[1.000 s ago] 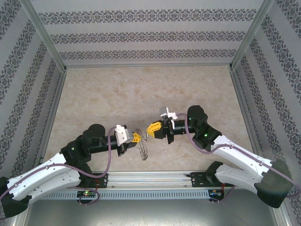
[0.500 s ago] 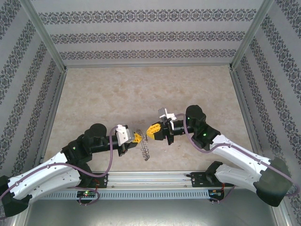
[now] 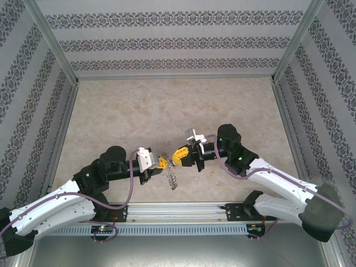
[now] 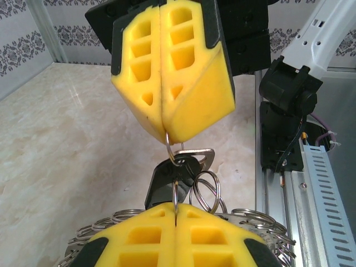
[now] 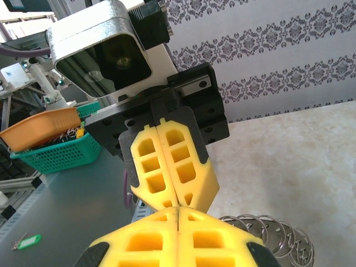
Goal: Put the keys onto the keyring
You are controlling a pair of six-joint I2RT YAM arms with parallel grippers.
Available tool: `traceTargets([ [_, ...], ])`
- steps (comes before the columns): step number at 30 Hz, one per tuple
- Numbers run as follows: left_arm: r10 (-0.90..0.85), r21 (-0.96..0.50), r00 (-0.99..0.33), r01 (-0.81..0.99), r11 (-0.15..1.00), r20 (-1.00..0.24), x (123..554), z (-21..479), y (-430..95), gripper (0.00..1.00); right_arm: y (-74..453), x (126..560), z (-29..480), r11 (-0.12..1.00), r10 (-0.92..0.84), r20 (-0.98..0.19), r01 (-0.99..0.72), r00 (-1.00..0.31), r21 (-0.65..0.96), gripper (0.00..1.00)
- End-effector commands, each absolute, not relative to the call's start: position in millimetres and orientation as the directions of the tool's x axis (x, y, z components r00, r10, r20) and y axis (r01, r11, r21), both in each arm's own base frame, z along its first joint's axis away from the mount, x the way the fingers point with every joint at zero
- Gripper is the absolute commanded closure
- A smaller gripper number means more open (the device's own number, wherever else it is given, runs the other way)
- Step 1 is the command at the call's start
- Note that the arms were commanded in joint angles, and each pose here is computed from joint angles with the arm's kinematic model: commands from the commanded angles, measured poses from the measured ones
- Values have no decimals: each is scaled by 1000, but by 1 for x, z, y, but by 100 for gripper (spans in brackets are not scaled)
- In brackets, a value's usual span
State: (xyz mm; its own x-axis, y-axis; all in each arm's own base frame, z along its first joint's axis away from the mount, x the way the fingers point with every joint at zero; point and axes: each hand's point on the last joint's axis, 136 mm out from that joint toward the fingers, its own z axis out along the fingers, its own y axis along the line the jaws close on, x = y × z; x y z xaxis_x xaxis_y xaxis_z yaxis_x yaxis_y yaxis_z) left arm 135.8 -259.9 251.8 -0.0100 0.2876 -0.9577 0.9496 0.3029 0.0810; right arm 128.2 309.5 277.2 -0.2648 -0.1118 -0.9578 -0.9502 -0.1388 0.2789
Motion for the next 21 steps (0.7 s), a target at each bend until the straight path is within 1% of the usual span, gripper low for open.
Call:
traceTargets([
  [1,215,127,68,954,273,-974,130,281,-265,100,313,119,291,-200,-90,-976,-956,-200,215,100],
  [10,214,128,70,954,273,-974,130,281,-264,100,315,117,291,-207,-94,-976,-955,-197,213,100],
  [21,211,130,73,955,268,-975,128,281,-263,100,315,121,291,-178,-85,-980,-965,-181,193,100],
])
